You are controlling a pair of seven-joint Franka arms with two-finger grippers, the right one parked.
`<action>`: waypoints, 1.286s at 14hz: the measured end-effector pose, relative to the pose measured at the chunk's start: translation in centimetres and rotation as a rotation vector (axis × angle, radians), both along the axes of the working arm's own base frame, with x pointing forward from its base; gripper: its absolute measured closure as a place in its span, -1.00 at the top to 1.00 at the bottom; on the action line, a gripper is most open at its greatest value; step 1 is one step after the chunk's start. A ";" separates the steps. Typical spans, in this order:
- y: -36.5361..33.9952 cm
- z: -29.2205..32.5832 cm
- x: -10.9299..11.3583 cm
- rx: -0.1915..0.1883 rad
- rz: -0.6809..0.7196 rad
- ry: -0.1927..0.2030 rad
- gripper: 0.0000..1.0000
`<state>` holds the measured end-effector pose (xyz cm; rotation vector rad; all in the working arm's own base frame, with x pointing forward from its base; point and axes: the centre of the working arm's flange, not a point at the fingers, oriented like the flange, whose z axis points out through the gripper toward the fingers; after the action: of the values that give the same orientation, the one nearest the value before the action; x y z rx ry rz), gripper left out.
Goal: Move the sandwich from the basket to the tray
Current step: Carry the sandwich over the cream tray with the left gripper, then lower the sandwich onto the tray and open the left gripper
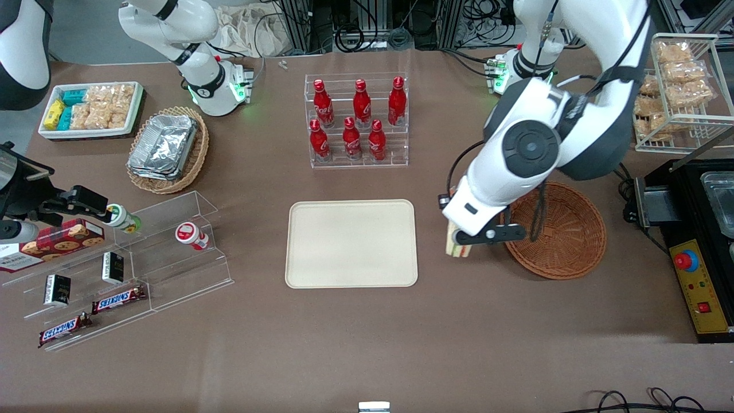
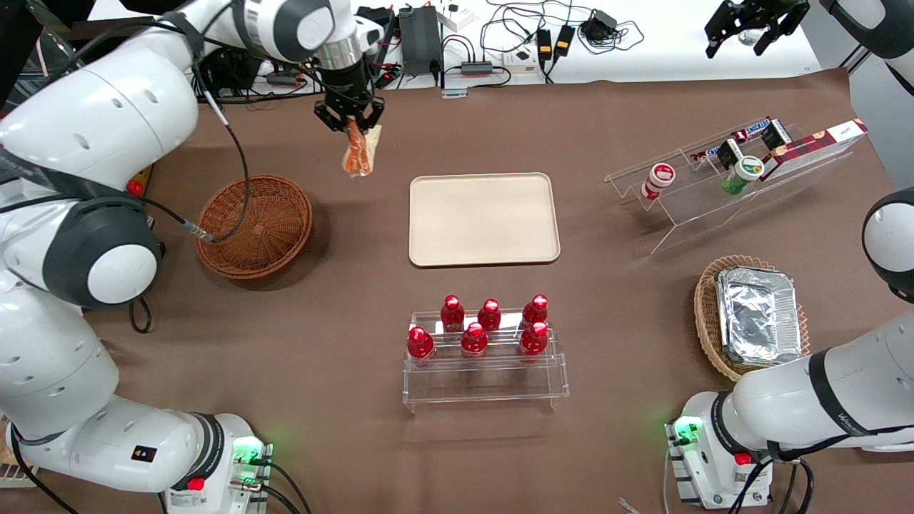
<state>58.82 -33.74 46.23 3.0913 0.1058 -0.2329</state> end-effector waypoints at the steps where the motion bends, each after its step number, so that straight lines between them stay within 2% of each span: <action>1: -1.0 -1.2 0.0 -0.005 -0.003 0.000 -0.61; 9: -9.2 -11.0 -1.2 -0.057 -0.030 -0.017 -0.61; 14: -10.3 -16.2 -0.1 -0.045 0.024 -0.082 -0.61; 18: -11.0 -18.5 -0.5 -0.016 0.092 -0.080 -0.61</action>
<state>58.30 -44.71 27.69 3.0648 0.2406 -0.1062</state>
